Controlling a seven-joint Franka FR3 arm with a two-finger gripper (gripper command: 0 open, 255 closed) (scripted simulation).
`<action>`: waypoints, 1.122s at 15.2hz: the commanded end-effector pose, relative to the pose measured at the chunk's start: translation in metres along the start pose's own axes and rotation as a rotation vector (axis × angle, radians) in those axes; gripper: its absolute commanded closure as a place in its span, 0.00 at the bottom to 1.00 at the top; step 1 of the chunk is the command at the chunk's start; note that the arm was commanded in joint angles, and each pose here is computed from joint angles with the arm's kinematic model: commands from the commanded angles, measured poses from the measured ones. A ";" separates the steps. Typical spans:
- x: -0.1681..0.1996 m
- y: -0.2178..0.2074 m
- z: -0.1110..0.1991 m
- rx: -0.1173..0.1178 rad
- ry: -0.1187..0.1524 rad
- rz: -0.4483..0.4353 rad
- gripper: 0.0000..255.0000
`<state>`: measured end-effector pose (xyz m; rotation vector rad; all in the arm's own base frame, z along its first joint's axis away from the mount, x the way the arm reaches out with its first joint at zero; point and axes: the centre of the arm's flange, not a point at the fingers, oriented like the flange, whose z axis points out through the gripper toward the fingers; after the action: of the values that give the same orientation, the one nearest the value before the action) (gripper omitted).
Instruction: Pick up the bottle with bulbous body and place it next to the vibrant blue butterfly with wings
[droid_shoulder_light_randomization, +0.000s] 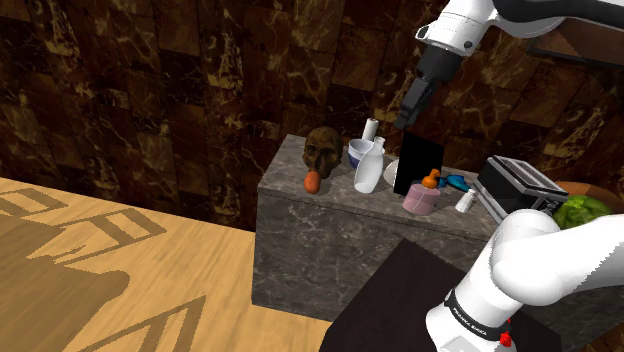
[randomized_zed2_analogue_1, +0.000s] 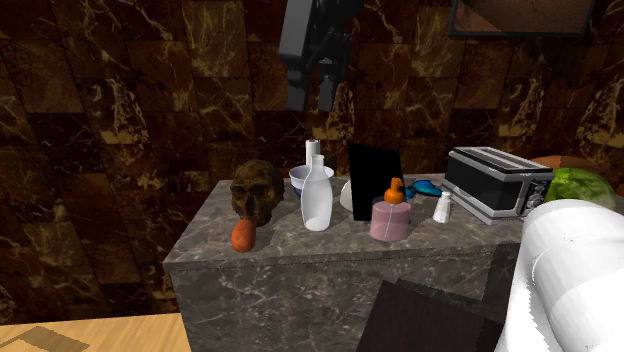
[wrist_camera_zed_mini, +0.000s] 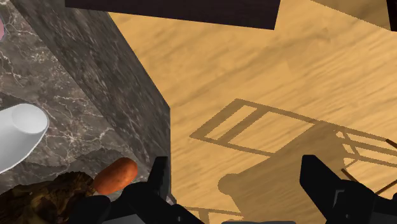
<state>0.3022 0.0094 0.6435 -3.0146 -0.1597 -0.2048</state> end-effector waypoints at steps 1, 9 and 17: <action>0.000 0.000 0.000 0.000 0.000 0.000 0.00; 0.028 0.089 0.041 -0.028 -0.004 0.016 0.00; 0.055 0.179 0.081 -0.055 -0.008 0.033 0.00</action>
<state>0.3816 -0.1411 0.5588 -3.0661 -0.1094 -0.1972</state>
